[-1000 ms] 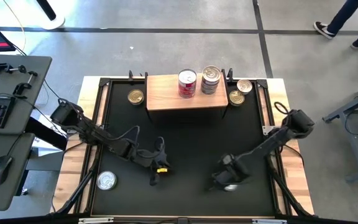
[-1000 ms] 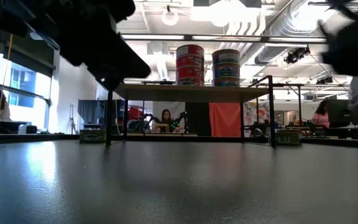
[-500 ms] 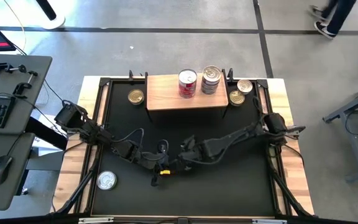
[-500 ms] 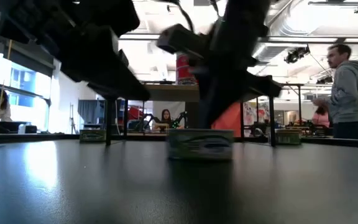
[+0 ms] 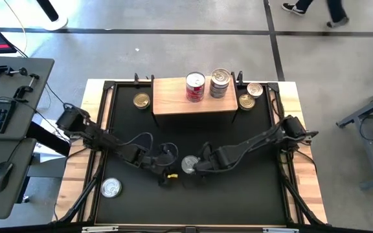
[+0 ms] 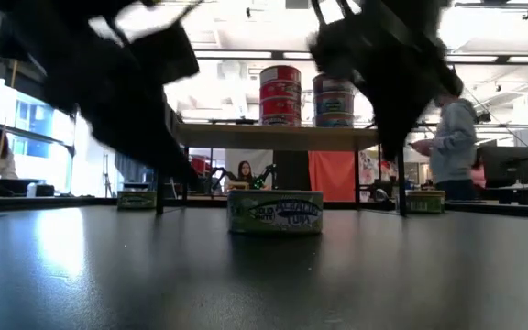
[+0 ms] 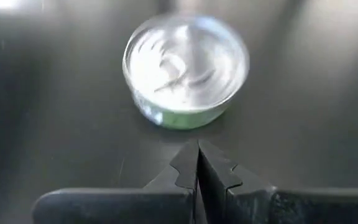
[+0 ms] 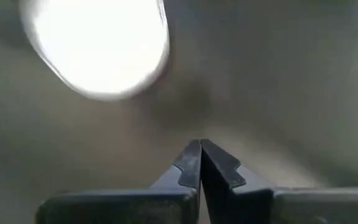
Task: Stack canned seafood by type on shelf
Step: Put the green tuna can on the shelf
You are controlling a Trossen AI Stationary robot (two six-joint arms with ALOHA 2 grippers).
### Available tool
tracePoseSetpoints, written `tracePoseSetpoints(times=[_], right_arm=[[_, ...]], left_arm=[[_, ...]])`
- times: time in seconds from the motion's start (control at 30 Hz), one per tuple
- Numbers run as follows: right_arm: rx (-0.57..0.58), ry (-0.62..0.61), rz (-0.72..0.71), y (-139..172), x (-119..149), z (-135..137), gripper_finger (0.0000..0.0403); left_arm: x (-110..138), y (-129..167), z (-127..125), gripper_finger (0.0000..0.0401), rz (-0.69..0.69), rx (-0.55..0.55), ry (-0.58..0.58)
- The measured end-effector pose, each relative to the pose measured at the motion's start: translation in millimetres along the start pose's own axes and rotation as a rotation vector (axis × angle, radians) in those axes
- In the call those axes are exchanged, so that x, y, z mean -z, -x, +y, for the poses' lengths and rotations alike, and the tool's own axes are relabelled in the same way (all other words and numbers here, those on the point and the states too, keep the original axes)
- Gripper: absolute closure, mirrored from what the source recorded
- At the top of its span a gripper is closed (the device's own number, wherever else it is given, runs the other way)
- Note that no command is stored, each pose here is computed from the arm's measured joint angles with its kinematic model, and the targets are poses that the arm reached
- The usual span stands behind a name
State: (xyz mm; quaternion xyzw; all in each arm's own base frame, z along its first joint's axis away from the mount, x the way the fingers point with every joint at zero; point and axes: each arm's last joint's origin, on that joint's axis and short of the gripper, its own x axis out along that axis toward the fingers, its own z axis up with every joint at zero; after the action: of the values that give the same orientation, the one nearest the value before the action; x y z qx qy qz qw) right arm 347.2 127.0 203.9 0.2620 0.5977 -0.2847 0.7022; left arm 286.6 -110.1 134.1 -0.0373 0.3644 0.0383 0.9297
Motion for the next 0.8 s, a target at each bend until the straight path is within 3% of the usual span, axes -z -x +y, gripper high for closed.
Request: tracePoseSetpoints(times=[0.1, 0.3, 0.53, 0.8], right_arm=[[-0.013, -0.001, 0.068, -27.4, 12.0, -6.8, 0.0403], [-0.035, -0.084, 0.01, -57.3, 4.0, -21.2, 0.0403], [-0.209, -0.101, -0.067, -53.9, -18.5, -11.0, 0.0403], [-0.244, -0.103, -0.081, -50.4, -20.0, -6.1, 0.0403]], left_arm=[[10.3, -17.5, 3.8, 0.0401, 0.043, -0.014, -0.004], [13.5, -34.4, 10.8, 0.0401, 0.041, 0.0, 0.006], [6.8, -32.9, 6.3, 0.0401, 0.015, 0.059, -0.003], [11.8, -29.4, -2.8, 0.0401, 0.026, 0.062, 0.009]])
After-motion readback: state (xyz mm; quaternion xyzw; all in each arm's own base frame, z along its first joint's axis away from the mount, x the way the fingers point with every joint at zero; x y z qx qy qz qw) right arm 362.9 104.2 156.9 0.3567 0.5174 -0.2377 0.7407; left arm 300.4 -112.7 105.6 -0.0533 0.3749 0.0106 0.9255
